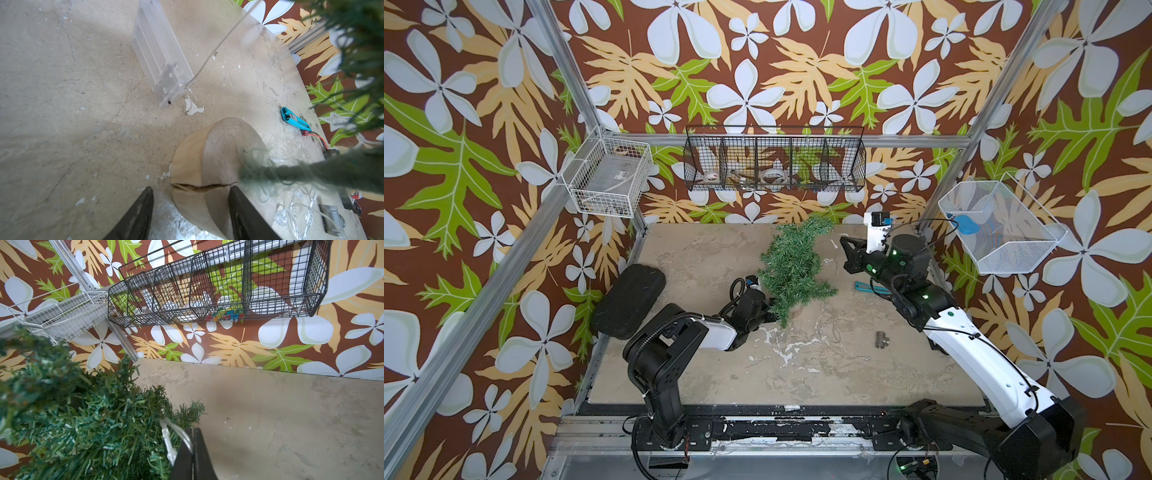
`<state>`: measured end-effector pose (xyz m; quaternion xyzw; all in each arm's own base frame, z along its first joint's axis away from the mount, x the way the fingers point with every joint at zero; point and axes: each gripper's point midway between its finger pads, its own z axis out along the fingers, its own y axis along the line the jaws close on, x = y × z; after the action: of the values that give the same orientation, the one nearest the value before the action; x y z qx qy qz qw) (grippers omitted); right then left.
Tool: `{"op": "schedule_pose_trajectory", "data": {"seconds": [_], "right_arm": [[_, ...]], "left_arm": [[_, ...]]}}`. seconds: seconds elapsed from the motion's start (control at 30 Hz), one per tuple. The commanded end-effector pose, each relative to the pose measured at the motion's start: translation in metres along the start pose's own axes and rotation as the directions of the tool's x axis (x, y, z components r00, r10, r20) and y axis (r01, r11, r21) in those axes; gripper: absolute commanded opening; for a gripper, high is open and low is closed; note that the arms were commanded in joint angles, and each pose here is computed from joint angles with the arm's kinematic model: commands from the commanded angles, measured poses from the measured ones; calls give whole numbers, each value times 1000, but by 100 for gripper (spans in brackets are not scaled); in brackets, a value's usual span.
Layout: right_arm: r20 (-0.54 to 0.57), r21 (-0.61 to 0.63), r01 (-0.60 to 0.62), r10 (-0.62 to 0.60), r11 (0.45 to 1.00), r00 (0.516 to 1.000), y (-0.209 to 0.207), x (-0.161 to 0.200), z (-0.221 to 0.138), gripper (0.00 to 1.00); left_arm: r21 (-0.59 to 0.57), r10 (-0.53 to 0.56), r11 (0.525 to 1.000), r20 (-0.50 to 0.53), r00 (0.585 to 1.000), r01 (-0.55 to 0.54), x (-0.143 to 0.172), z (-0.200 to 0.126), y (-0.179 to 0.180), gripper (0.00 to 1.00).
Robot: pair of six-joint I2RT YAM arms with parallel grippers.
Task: Remove string lights from the small christmas tree
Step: Remove the light string from the Christmas tree.
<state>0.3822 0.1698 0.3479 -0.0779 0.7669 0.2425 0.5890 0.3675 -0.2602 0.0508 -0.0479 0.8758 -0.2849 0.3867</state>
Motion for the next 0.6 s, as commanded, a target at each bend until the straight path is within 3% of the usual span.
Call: {"op": "schedule_pose_trajectory", "data": {"seconds": [0.0,0.27,0.57], "right_arm": [[10,10,27,-28,1000,1000,-1,-7,9,0],[6,100,-42,41,994,999,-55,-16,50,0],[-19,-16,-150,150,989,989,-57,-41,109,0]], "left_arm": [[-113,24,993,-127,992,-38,34,-1,31,59],[-113,32,993,-125,992,-46,33,-4,31,59],[-89,21,996,-122,992,-32,36,-5,30,58]]}}
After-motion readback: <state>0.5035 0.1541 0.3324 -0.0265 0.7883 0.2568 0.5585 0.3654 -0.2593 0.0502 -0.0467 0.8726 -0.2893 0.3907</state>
